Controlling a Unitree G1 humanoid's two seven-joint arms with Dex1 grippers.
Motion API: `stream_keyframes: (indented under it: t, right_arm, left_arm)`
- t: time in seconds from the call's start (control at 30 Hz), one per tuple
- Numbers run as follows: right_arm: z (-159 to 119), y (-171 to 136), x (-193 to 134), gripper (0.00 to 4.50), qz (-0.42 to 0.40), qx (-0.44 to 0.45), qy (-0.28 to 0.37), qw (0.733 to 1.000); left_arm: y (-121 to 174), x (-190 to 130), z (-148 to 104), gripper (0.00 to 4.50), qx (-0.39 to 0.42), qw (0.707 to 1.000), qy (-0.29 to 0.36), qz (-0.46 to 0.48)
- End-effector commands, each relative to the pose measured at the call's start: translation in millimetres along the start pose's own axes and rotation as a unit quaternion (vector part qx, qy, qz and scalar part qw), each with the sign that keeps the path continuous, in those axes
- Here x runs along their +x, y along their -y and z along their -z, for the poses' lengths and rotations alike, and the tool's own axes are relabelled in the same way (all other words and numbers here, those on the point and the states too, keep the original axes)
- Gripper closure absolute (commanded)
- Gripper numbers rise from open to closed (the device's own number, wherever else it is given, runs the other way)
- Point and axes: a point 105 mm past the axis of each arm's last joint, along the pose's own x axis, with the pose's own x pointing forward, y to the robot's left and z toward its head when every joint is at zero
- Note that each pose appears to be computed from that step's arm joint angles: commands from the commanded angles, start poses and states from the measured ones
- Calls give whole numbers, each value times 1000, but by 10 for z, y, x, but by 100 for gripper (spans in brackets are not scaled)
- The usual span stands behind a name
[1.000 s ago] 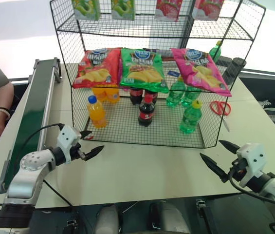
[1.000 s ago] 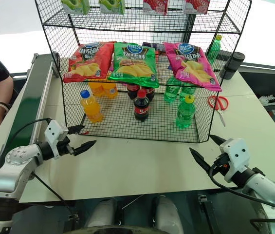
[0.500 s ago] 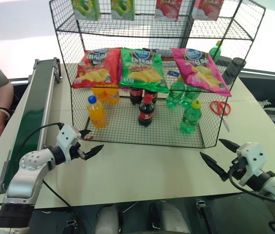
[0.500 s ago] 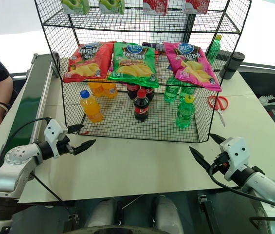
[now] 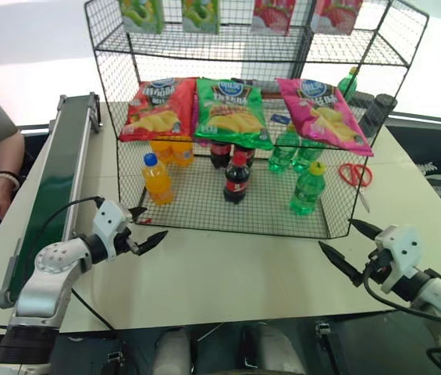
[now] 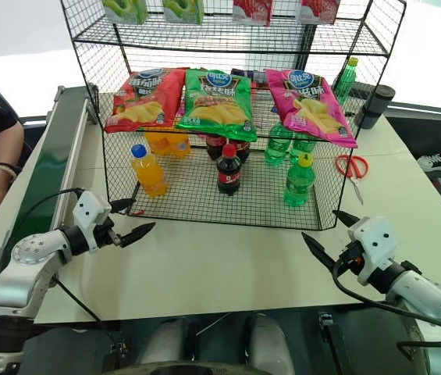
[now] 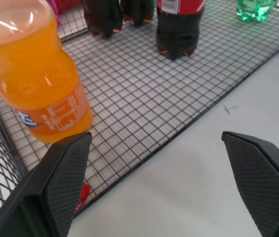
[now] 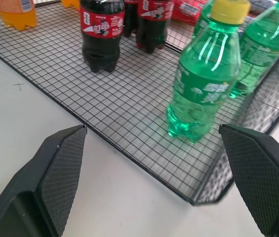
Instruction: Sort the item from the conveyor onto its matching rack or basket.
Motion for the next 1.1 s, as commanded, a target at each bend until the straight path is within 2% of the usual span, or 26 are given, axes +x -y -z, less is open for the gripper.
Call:
stream_keyframes:
  t: [0.03,1.1]
  right_arm:
    - [-76,17,-3,4,2,-10,10,1000]
    - [-63,-14,47,4,8,-10,12,1000]
  left_arm:
    - [-41,-19,-70,0,14,1000,10,-8]
    - [-116,-42,-92,0,4,999,18,-33]
